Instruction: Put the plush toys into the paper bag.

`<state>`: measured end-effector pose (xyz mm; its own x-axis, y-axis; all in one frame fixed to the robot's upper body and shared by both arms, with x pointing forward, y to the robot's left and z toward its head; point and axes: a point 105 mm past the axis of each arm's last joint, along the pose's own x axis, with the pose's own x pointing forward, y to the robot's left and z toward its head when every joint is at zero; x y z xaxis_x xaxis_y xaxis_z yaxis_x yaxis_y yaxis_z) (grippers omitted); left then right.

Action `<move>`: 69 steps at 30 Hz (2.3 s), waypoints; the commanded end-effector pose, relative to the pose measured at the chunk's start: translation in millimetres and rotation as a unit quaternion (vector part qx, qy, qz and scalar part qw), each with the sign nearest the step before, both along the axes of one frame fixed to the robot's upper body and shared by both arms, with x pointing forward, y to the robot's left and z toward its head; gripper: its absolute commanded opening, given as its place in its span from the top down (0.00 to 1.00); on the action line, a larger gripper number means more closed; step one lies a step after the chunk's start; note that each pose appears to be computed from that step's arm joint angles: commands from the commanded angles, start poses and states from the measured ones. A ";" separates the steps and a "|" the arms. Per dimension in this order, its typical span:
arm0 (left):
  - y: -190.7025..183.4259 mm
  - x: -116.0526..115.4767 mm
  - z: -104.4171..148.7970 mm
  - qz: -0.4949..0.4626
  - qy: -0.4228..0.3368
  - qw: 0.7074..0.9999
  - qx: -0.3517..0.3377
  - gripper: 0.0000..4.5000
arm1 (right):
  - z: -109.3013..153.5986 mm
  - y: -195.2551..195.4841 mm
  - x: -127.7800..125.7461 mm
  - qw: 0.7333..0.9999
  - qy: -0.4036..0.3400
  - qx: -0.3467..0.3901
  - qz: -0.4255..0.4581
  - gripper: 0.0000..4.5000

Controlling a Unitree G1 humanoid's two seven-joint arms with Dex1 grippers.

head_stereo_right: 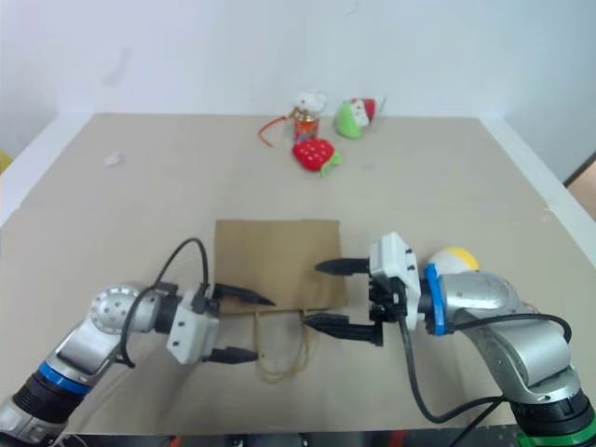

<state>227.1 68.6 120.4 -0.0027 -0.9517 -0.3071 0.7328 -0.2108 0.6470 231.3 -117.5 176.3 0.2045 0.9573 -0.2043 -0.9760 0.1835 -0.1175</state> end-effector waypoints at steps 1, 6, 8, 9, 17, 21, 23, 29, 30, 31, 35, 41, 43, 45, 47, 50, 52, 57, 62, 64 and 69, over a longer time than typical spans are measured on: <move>-4.5 -3.6 9.5 -0.033 -0.024 0.999 -0.018 0.17 | 8.9 2.3 -0.8 1.000 -0.027 0.005 0.002 0.00; -3.4 -4.9 11.6 -0.045 -0.024 0.998 -0.024 0.54 | 6.7 0.0 0.9 1.000 -0.027 0.001 -0.005 0.00; -3.6 -5.2 12.2 -0.049 -0.024 0.998 -0.027 0.68 | 6.2 -0.4 1.2 1.000 -0.027 0.001 -0.007 0.00; -3.8 -4.8 13.2 -0.048 -0.022 0.998 -0.031 0.79 | 6.2 -0.8 1.3 1.000 -0.027 0.001 -0.008 0.00; 3.4 13.5 45.8 0.005 -0.001 0.996 -0.090 0.98 | 8.0 -8.5 3.2 0.999 -0.029 -0.008 -0.017 0.00; 7.1 29.2 74.3 0.059 0.048 0.986 -0.149 0.98 | 9.1 -11.9 2.4 0.999 -0.024 -0.015 -0.015 0.00; 7.7 38.0 79.9 0.087 0.070 0.979 -0.169 0.98 | 9.1 -12.8 0.5 1.000 -0.017 -0.020 -0.008 0.00; -0.4 51.7 93.6 0.126 0.105 0.963 -0.213 0.98 | 11.7 -7.0 -5.3 1.000 0.001 -0.014 0.013 0.00; -1.6 53.0 94.6 0.130 0.105 0.962 -0.215 0.98 | 11.9 -4.8 -6.2 1.000 0.003 -0.011 0.016 0.00; -2.6 54.2 95.6 0.134 0.106 0.961 -0.217 0.98 | 12.0 -2.9 -6.8 1.000 0.005 -0.009 0.018 0.00; -5.6 58.5 100.3 0.148 0.110 0.955 -0.231 0.98 | 12.0 3.0 -6.3 1.000 0.009 -0.001 0.017 0.00; -9.0 58.9 102.8 0.153 0.108 0.953 -0.237 1.00 | 16.9 15.4 8.0 0.999 0.006 0.031 -0.012 0.06; -8.6 59.7 103.5 0.157 0.104 0.953 -0.238 1.00 | 17.7 18.4 12.0 0.999 0.007 0.037 -0.020 0.17; -8.3 61.2 104.7 0.163 0.102 0.951 -0.243 1.00 | 16.6 21.1 15.7 0.999 0.010 0.040 -0.029 0.32; -8.0 63.7 106.9 0.170 0.104 0.947 -0.252 1.00 | 14.7 22.9 18.7 0.998 0.013 0.043 -0.038 0.50; -8.7 65.8 109.5 0.179 0.105 0.942 -0.263 1.00 | 9.2 26.0 23.3 0.998 0.016 0.040 -0.049 0.71; -10.1 66.2 111.2 0.181 0.107 0.940 -0.269 1.00 | 6.1 28.5 27.5 0.998 0.013 0.038 -0.058 0.88; -14.6 64.0 114.1 0.179 0.107 0.938 -0.278 1.00 | 3.8 38.8 49.2 0.994 -0.005 0.043 -0.104 0.97; -14.6 63.8 113.7 0.182 0.109 0.936 -0.281 1.00 | 11.6 46.8 61.7 0.990 -0.015 0.056 -0.125 0.97; -14.4 63.9 113.7 0.183 0.111 0.935 -0.282 1.00 | 13.2 48.3 66.2 0.989 -0.017 0.057 -0.135 0.97; -14.5 64.8 115.3 0.190 0.115 0.930 -0.293 1.00 | -3.6 54.5 78.7 0.986 -0.031 0.009 -0.166 0.97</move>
